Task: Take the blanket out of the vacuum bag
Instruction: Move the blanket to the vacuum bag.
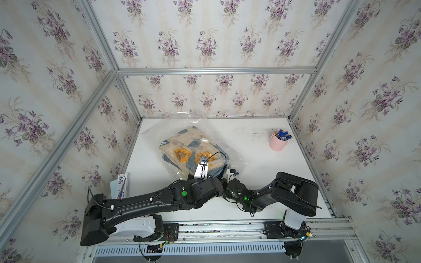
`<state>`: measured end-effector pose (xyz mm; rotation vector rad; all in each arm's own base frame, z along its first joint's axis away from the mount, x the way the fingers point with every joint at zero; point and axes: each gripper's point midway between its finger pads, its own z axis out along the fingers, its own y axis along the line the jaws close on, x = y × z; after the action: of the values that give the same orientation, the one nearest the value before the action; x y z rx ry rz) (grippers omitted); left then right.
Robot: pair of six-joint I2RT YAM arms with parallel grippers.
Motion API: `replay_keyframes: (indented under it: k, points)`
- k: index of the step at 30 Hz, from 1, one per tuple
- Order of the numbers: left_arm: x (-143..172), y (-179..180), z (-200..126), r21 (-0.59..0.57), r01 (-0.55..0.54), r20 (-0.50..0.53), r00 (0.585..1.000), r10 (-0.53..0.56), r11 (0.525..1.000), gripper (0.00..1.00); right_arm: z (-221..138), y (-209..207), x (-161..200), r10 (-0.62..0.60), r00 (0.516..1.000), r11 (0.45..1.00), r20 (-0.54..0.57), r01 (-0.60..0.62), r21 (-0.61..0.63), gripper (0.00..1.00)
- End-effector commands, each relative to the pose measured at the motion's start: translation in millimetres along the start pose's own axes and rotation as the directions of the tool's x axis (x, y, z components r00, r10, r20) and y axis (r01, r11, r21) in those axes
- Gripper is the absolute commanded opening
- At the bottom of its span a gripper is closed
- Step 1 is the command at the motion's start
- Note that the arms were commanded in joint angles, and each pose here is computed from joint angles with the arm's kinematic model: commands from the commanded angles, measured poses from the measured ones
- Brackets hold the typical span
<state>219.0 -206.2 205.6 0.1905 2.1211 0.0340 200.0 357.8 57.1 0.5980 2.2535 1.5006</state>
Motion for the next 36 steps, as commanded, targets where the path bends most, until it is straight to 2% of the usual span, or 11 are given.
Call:
replay_keyframes:
  k: [1, 4, 7, 12, 16, 21, 29, 32, 36]
  points:
    - [-5, 5, -2, -0.02, 0.003, 0.018, 1.0, -0.003, 1.0, 0.0, -7, 6, 7, 0.006, 1.0, 1.0, -0.018, -0.006, -0.029, 0.01]
    - [-7, 8, -4, -0.018, 0.006, 0.021, 1.0, -0.005, 1.0, 0.0, -14, -1, 9, -0.002, 1.0, 1.0, -0.028, 0.002, -0.019, 0.03]
    - [-9, 13, -8, -0.019, 0.009, 0.025, 1.0, -0.008, 1.0, 0.0, -20, -7, 10, -0.016, 0.999, 1.0, -0.039, 0.016, -0.009, 0.1]
    - [-10, 19, -14, -0.003, 0.022, 0.023, 0.999, -0.021, 1.0, 0.02, -36, -23, 12, -0.02, 0.998, 1.0, -0.062, 0.02, 0.0, 0.31]
    - [-5, 17, -14, 0.016, 0.007, 0.007, 1.0, -0.007, 1.0, 0.06, -49, -32, 13, -0.019, 0.997, 1.0, -0.081, 0.02, 0.011, 0.43]
    - [-1, 16, -11, -0.007, -0.027, -0.006, 1.0, 0.027, 1.0, 0.08, -72, -26, 15, 0.0, 0.994, 0.999, -0.108, -0.004, -0.045, 0.45]
    - [2, 9, -12, -0.019, -0.056, -0.016, 0.998, 0.056, 0.998, 0.11, -99, -39, 16, -0.062, 0.994, 0.998, -0.085, 0.062, 0.002, 0.47]
    - [-3, 9, -17, -0.005, -0.047, -0.005, 0.999, 0.047, 0.999, 0.11, -104, -26, 11, -0.109, 0.993, 0.994, -0.055, 0.107, -0.028, 0.44]
    - [-11, 9, -24, 0.023, -0.033, 0.007, 0.999, 0.033, 0.999, 0.13, -106, 8, 1, -0.198, 0.98, 0.978, 0.011, 0.198, -0.059, 0.32]
